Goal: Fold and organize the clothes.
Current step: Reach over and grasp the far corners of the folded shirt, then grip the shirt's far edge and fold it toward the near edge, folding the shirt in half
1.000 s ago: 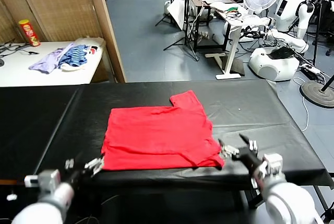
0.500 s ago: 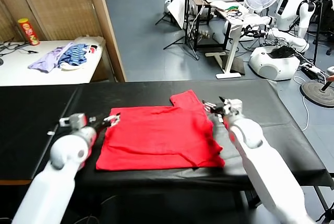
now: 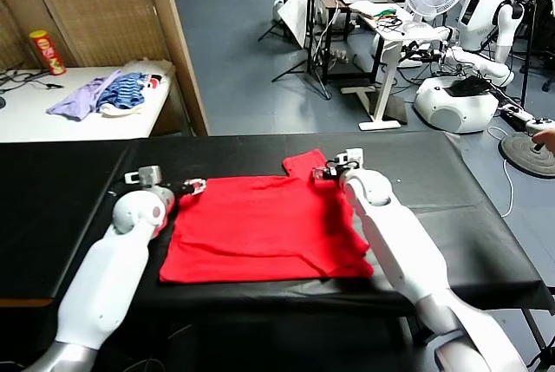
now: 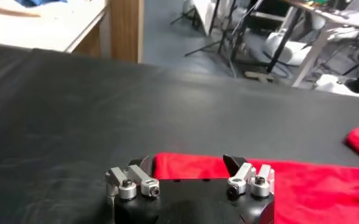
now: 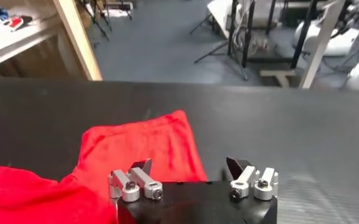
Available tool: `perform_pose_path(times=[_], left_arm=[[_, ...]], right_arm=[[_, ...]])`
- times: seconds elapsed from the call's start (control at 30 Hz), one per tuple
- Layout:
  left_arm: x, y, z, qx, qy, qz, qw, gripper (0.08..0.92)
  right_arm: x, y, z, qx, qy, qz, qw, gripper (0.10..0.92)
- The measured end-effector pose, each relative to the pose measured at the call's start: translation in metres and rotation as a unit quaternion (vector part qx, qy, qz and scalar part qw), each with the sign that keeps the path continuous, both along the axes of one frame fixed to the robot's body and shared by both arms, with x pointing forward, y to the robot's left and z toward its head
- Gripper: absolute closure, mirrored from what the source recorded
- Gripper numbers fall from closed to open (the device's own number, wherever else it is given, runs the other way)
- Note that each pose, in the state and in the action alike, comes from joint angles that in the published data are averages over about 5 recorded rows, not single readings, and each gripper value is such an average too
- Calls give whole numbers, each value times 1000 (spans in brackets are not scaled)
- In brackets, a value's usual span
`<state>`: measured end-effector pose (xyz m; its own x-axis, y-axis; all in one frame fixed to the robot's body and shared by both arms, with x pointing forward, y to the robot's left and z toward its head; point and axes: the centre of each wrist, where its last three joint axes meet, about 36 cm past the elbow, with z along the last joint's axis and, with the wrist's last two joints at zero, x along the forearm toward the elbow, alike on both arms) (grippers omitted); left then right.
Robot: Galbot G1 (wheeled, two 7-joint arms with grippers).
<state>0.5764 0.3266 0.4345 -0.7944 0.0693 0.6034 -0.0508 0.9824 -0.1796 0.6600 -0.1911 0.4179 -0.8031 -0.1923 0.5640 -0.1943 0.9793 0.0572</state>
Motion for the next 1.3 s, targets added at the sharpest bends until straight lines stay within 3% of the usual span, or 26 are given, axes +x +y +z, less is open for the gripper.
perform_pose_path(times=[0.13, 0.37, 0.47, 0.7, 0.87, 1.07, 1.3], left_arm=[[2, 4, -4, -5, -1, -1, 1000, 362], [-1, 3, -6, -9, -5, -10, 1000, 759], [-1, 1, -6, -8, -11, -12, 1000, 862], [-6, 4, -3, 15, -42, -8, 999, 873], [-19, 6, 12, 20, -70, -7, 997, 873], [-55, 6, 27, 28, -97, -19, 995, 873], [-102, 2, 29, 33, -108, -34, 993, 873]], right_arm=[[2, 0, -4, 1, 1, -1, 1000, 529], [-2, 1, -10, 8, -10, 0, 1000, 856], [-5, -2, -12, 14, -26, -1, 1000, 898], [-20, -14, -8, 40, -73, 18, 996, 899], [-46, -30, 6, 72, -115, 37, 990, 899], [-89, -50, 24, 87, -147, 57, 984, 899], [-135, -68, 36, 60, -140, 59, 986, 899]])
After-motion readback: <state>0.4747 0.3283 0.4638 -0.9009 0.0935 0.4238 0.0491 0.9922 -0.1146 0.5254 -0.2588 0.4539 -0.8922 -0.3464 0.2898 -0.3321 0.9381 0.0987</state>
